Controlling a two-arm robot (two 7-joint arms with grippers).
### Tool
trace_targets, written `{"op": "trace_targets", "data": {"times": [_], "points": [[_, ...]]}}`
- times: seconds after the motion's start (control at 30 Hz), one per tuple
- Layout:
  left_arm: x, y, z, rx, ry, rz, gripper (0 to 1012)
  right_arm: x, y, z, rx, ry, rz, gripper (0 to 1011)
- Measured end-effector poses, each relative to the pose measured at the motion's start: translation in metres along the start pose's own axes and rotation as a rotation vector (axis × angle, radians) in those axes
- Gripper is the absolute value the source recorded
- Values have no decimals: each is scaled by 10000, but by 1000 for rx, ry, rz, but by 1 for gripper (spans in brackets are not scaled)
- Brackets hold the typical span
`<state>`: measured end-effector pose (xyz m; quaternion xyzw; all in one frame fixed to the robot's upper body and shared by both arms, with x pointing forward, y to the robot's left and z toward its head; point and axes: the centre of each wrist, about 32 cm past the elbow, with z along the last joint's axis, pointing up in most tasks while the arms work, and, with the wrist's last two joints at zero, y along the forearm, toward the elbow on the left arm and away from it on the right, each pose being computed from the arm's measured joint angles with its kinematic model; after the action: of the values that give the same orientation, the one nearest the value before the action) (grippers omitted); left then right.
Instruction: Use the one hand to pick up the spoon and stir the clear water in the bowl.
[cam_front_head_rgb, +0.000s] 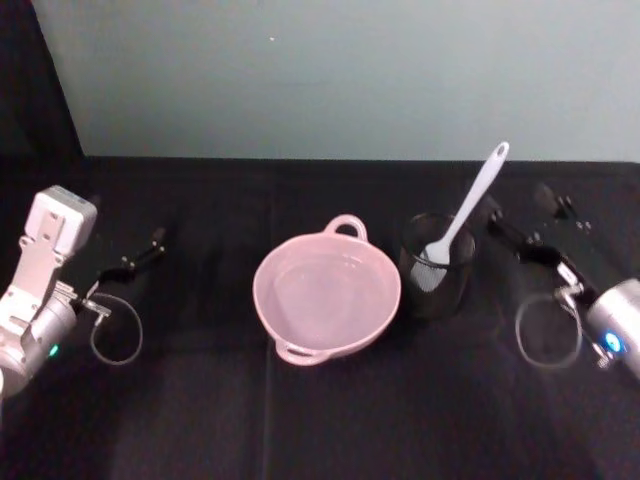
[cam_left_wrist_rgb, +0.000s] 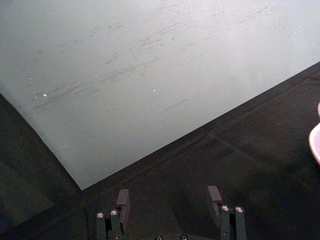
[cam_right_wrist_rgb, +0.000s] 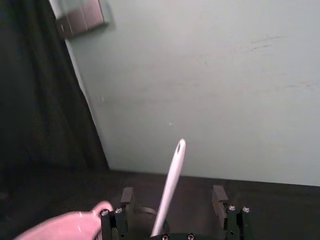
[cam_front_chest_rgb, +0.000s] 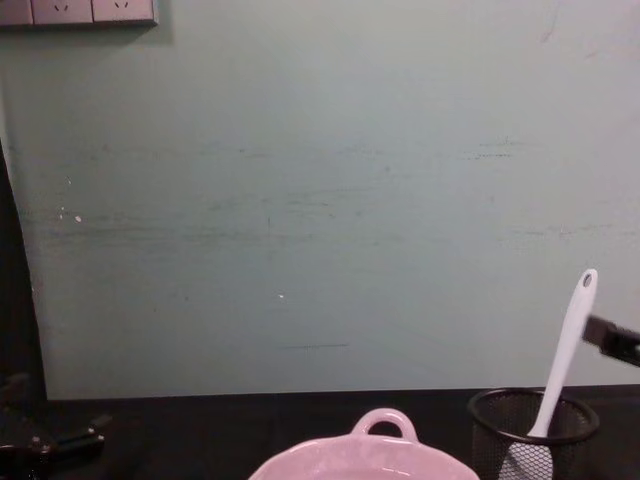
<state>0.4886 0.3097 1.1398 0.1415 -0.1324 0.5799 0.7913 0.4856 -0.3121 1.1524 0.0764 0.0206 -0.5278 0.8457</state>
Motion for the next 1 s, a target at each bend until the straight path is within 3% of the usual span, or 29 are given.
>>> {"op": "trace_targets", "data": {"times": [0.13, 0.17, 0.33, 0.53, 0.67, 1.0], "points": [[0, 0, 0, 0, 0, 0, 1011, 57, 185, -46, 41, 114, 19, 1003], [0, 0, 0, 0, 0, 0, 1011, 57, 185, -46, 41, 114, 19, 1003], [0, 0, 0, 0, 0, 0, 1011, 136, 359, -67, 51, 218, 33, 1003], [0, 0, 0, 0, 0, 0, 1011, 185, 444, -66, 38, 267, 38, 1003], [0, 0, 0, 0, 0, 0, 1011, 231, 478, -75, 32, 306, 41, 947], [0, 0, 0, 0, 0, 0, 1011, 264, 528, -94, 48, 354, 68, 654]]}}
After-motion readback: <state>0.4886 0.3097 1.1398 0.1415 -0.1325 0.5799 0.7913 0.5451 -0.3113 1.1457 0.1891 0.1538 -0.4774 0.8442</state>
